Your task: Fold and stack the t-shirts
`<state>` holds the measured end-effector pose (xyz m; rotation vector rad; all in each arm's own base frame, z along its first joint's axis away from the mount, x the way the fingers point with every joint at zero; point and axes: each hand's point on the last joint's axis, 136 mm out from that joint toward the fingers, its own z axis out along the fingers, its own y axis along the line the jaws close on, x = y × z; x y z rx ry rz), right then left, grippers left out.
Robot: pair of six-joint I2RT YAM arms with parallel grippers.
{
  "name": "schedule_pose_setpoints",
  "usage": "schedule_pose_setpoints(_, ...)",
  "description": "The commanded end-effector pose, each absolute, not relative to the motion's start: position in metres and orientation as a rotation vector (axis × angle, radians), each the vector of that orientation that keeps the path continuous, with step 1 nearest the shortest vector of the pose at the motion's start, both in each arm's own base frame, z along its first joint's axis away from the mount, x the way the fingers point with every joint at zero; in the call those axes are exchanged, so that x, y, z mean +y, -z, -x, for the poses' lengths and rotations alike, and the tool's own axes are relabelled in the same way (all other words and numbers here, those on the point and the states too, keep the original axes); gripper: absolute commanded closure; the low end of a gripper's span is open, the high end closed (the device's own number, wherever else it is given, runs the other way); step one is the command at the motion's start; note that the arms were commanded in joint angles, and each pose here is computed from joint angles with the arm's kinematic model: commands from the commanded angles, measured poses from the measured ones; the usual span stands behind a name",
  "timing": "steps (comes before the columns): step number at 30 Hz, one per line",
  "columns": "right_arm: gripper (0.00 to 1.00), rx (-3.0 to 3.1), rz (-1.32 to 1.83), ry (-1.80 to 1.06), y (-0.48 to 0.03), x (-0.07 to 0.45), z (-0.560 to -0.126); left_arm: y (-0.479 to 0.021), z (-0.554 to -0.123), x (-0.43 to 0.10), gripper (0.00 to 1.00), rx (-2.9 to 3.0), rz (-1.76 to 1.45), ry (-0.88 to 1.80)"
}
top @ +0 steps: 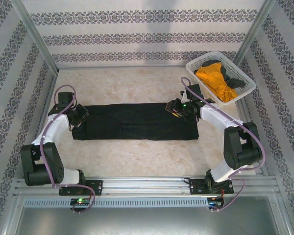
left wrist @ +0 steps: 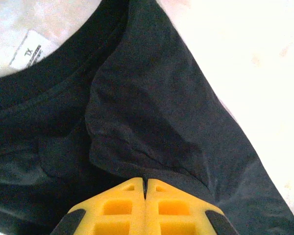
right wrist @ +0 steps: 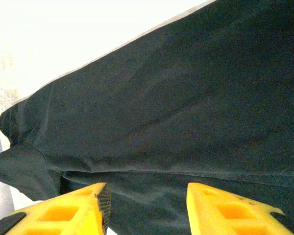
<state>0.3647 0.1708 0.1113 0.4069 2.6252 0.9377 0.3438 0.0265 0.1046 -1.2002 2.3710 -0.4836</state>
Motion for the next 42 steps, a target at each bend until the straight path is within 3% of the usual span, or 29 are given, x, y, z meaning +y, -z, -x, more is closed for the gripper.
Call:
schedule_pose_setpoints(1, 0.54, 2.615, -0.380, -0.963, -0.120, 0.174, -0.366, -0.104, -0.347, 0.034, 1.00, 2.426, 1.155, 0.435)
schedule_pose_setpoints(24, 0.56, 2.508, -0.328, -1.026, -0.137, 0.170, -0.354, -0.061, -0.397, 0.074, 1.00, 2.371, 1.114, 0.318)
schedule_pose_setpoints(26, 0.56, 2.512, -0.330, -1.025, -0.136, 0.169, -0.351, -0.061, -0.400, 0.074, 0.91, 2.376, 1.114, 0.318)
schedule_pose_setpoints(28, 0.56, 2.515, -0.336, -1.012, -0.136, 0.165, -0.350, -0.065, -0.399, 0.079, 0.64, 2.377, 1.125, 0.283)
schedule_pose_setpoints(31, 0.56, 2.523, -0.365, -0.975, -0.135, 0.152, -0.354, -0.090, -0.388, 0.086, 0.52, 2.339, 1.137, 0.195)
schedule_pose_setpoints(35, 0.56, 2.592, -0.475, -0.881, -0.117, 0.124, -0.362, -0.108, -0.362, 0.066, 0.53, 2.356, 1.126, 0.204)
schedule_pose_setpoints(42, 0.60, 2.714, -0.622, -0.743, -0.072, 0.087, -0.375, -0.073, -0.327, 0.010, 0.63, 2.311, 1.298, 0.405)
